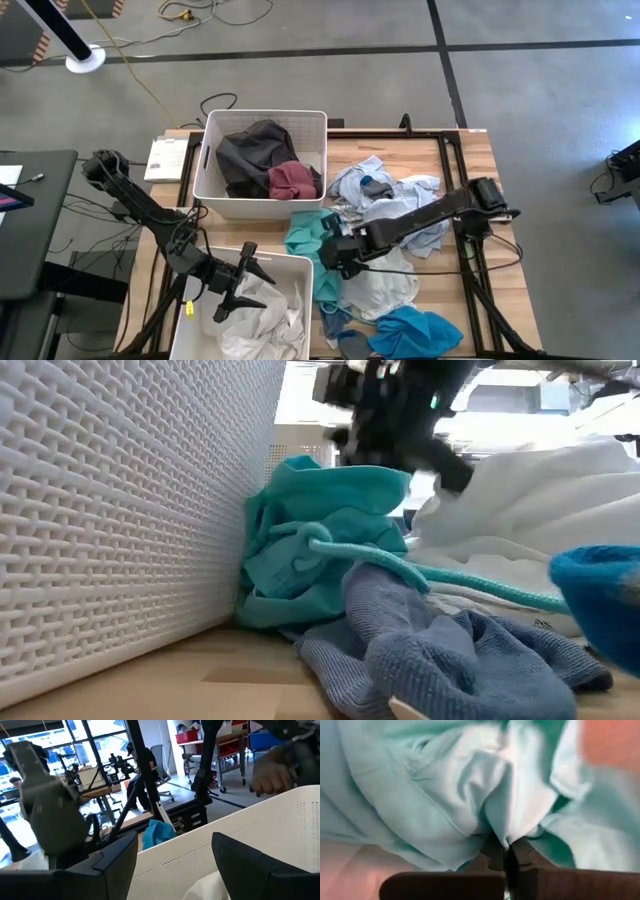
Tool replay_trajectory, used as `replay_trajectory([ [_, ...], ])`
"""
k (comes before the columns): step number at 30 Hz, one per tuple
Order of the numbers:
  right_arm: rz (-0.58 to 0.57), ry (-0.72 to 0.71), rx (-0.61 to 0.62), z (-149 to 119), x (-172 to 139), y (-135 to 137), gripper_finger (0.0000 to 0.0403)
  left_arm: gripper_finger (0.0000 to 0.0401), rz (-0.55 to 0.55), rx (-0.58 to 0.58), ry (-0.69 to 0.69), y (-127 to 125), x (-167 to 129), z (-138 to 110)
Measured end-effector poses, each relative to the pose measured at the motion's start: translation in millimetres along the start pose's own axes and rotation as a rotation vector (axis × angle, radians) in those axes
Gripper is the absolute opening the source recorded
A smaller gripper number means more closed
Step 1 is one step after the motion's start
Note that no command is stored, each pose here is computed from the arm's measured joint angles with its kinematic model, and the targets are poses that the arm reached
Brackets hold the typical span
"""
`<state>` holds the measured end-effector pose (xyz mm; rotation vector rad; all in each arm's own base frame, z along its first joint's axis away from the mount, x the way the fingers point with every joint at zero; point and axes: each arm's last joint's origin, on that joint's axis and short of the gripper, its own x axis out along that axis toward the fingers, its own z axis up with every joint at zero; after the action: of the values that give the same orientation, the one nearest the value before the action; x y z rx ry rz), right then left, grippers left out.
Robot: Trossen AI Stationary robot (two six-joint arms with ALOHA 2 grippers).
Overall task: Sort clothes
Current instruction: Put the light blue shorts into the top white laundry bin
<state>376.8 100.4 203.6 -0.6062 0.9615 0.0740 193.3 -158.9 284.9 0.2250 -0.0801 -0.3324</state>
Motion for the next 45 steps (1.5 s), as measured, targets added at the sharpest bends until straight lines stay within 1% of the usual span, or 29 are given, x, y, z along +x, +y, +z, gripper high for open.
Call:
replay_trajectory([
  [5,-0.078,-0.054,0.044,5.4,-45.4,-2.7,0.0001,0.0250,0.014,0.011,-0.001,0.6,0.1,0.4],
  [9,-0.148,-0.097,0.078,6.4,-78.9,-4.5,0.0001,0.0250,0.065,0.017,-0.001,3.8,0.6,1.1],
  [14,-0.228,-0.167,0.105,7.3,-113.5,-4.5,0.0000,0.0250,0.130,-0.002,-0.020,14.7,3.7,1.9],
  [19,-0.271,-0.225,0.128,6.8,-138.8,-3.1,0.0000,0.0250,0.174,0.046,-0.019,24.6,6.9,3.1],
  [23,-0.293,-0.267,0.147,7.0,-151.5,-3.9,0.0000,0.0250,0.210,0.113,-0.017,33.4,9.9,7.5],
  [28,-0.299,-0.300,0.169,7.1,-158.9,-7.6,0.0000,0.0250,0.251,0.225,0.012,44.9,13.6,10.3],
  [33,-0.315,-0.333,0.206,6.3,-165.5,-16.1,0.0000,0.0254,0.272,0.342,0.046,54.9,15.8,8.0],
  [37,-0.330,-0.372,0.247,4.3,-175.1,-25.6,0.0000,0.0276,0.268,0.400,0.044,59.2,16.6,7.6],
  [40,-0.344,-0.408,0.283,2.8,-182.9,-33.6,0.0000,0.0294,0.291,0.411,0.053,65.2,17.2,6.5],
  [45,-0.352,-0.487,0.371,-0.9,-198.2,-48.5,0.0000,0.0321,0.326,0.475,0.069,74.0,17.8,5.4],
])
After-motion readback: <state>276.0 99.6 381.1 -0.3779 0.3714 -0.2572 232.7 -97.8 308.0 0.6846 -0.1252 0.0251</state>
